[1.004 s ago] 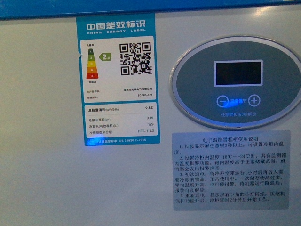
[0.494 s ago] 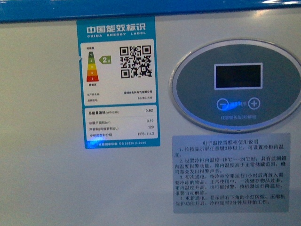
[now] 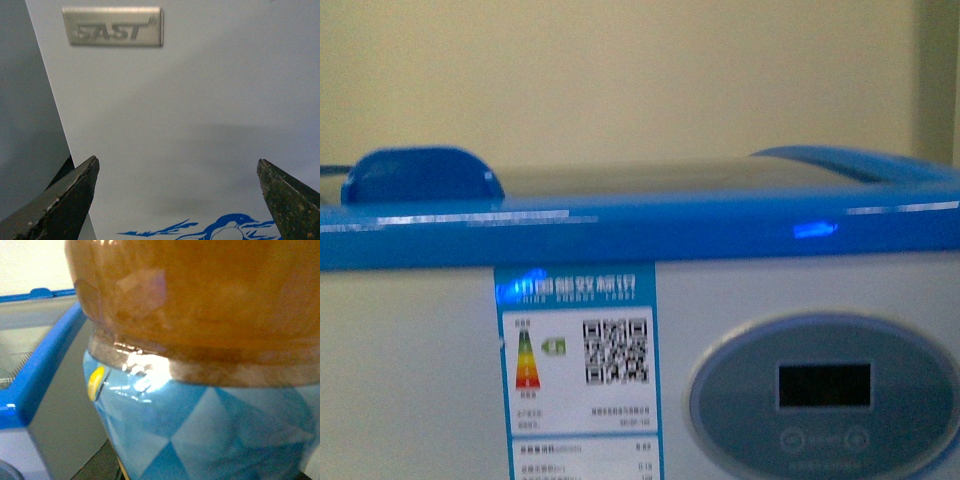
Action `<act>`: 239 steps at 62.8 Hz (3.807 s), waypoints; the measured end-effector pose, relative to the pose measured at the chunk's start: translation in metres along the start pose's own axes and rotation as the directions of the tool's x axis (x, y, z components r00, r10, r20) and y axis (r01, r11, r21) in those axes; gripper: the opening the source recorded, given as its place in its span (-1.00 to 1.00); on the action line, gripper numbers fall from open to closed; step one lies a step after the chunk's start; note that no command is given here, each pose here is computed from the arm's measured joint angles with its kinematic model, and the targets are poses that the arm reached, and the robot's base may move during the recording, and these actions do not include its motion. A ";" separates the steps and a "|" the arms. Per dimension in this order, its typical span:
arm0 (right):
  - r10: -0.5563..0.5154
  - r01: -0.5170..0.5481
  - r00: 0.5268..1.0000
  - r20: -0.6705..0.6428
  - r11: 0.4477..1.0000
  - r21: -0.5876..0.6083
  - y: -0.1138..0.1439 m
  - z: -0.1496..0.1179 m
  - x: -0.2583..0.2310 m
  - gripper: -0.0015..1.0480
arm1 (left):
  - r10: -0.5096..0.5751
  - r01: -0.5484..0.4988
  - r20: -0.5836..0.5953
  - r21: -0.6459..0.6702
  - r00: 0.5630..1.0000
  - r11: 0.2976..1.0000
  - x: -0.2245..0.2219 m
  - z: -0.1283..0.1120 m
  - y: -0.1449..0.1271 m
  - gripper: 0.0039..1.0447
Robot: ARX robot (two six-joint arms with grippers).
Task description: Put drink in fridge
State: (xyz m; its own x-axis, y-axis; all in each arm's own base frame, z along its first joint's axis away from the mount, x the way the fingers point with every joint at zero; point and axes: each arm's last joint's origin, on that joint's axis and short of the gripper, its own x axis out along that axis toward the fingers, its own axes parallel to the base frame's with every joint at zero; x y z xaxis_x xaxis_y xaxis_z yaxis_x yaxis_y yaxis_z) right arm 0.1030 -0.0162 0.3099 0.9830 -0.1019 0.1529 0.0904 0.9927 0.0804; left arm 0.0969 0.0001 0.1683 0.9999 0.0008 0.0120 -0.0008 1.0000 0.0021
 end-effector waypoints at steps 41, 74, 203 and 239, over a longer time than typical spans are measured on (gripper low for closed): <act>0.000 0.000 1.000 0.000 1.000 0.001 0.000 0.000 0.000 -0.31 | -0.001 0.001 0.000 0.000 1.000 1.000 0.000 0.000 0.000 0.85; 0.000 0.000 1.000 0.000 1.000 0.001 0.000 0.000 0.000 -0.31 | 0.000 0.000 0.000 0.000 1.000 1.000 0.000 0.000 0.000 0.85; 0.000 0.000 1.000 0.000 1.000 0.002 0.000 0.000 0.000 -0.31 | -0.702 0.701 -0.438 0.703 0.562 0.123 0.203 0.075 -0.053 0.85; 0.001 -0.001 1.000 0.000 1.000 0.002 0.000 0.000 0.000 -0.31 | -0.692 0.621 -0.353 0.764 0.629 0.176 0.262 0.082 -0.059 0.85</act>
State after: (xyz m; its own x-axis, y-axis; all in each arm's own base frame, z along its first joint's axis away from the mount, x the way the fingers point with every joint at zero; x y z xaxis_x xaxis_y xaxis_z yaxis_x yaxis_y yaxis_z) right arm 0.1030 -0.0161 0.3101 0.9830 -0.1011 0.1533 0.0894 0.9926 0.0818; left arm 0.3575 -0.0593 0.2530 0.6341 -0.6911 -0.3467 0.6120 0.1746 0.7713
